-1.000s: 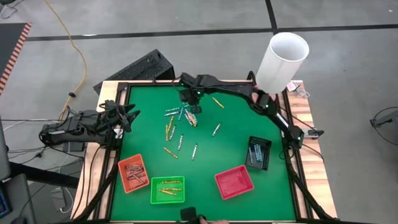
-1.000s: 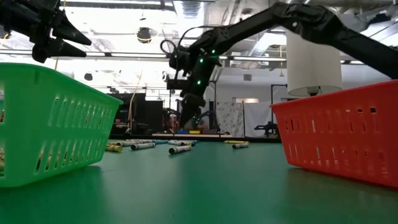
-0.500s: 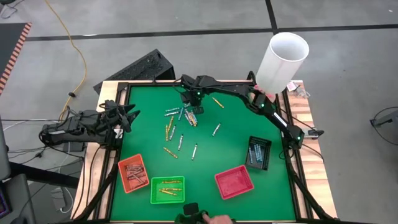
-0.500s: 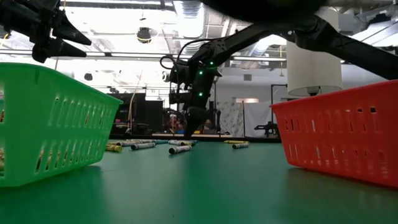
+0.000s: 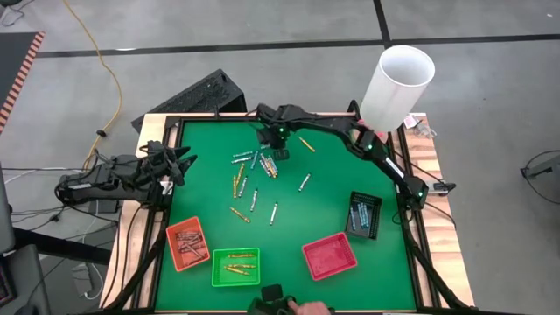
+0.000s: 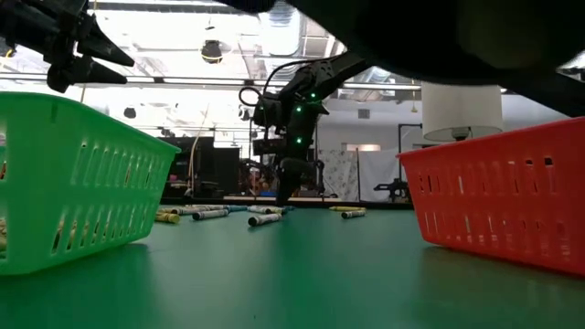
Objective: Sort crayons
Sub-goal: Put the blue crayon into the black bin
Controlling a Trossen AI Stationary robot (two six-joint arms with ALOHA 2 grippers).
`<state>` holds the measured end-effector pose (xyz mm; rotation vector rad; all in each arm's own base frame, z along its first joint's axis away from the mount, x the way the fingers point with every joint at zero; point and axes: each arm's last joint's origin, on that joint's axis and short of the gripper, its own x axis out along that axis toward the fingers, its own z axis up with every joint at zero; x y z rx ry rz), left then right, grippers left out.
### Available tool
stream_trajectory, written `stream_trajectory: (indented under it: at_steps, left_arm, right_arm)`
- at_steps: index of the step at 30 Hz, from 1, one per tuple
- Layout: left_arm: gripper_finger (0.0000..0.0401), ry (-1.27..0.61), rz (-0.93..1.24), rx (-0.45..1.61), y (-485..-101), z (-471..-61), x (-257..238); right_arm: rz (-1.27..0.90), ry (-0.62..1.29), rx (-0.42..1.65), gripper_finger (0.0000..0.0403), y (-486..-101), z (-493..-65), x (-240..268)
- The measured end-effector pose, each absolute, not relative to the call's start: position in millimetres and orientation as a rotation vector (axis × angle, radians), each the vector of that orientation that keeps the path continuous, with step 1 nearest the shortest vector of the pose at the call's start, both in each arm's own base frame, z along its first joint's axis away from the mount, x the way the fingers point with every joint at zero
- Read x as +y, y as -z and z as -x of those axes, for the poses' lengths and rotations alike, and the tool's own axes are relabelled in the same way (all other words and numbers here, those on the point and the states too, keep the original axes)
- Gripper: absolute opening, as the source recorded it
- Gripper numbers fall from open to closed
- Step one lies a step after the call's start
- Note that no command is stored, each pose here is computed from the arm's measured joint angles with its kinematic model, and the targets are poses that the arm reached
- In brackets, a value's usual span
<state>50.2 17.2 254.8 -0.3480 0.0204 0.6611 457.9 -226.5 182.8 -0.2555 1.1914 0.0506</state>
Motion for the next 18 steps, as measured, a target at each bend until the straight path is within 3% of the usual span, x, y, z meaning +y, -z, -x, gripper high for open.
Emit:
stream_trajectory:
  at_steps: [18]
  left_arm:
    - [0.0223, -0.66, 0.348, 0.021, -254.8, -50.2, 17.2]
  right_arm:
    - [0.164, -0.06, 1.246, 0.0032, -177.7, -451.4, -228.7]
